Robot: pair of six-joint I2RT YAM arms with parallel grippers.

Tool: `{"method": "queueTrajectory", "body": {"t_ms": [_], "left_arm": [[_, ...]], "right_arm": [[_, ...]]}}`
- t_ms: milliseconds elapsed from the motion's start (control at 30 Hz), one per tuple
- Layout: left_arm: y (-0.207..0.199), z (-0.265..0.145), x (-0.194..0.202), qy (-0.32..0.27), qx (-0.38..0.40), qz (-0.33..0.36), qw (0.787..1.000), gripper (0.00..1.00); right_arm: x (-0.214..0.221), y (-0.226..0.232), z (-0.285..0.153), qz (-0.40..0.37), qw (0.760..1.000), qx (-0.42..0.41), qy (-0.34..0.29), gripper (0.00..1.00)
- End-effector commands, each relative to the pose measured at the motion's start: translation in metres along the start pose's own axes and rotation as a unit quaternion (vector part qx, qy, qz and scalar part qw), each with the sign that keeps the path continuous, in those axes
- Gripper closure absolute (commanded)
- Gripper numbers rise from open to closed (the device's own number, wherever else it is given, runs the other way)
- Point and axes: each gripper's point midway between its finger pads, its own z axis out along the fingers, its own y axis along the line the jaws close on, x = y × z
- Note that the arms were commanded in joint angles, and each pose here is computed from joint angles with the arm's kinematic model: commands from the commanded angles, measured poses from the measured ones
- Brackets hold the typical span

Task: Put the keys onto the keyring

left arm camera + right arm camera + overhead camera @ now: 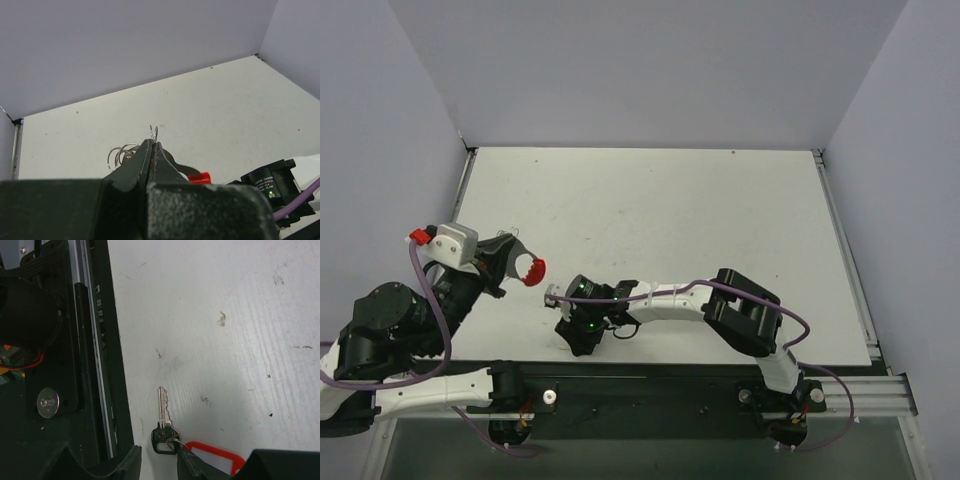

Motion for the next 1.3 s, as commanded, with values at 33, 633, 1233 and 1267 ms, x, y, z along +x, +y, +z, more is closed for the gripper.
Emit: {"method": "queueTrajectory", "body": {"t_ms": [33, 633, 1233, 1267], "left_arm": [[-0.004, 0.002, -0.025, -0.024, 0.010, -0.023, 0.999, 1.00], [-0.021, 0.009, -0.025, -0.012, 0.028, -0.013, 0.999, 1.00], [-0.025, 0.011, -0.025, -0.012, 0.032, -0.008, 0.999, 1.00], [-0.025, 0.011, -0.025, -0.013, 0.031, -0.009, 0.999, 1.00]], "right_arm": [[0.016, -0.005, 0.007, -0.011, 1.000, 0.007, 0.008, 0.65], [-0.015, -0.005, -0.026, -0.036, 0.998, 0.029, -0.044, 0.57], [-0.017, -0.023, -0.021, -0.024, 0.998, 0.016, -0.049, 0.48], [-0.017, -0.022, -0.020, -0.025, 0.998, 0.012, -0.050, 0.48]]}}
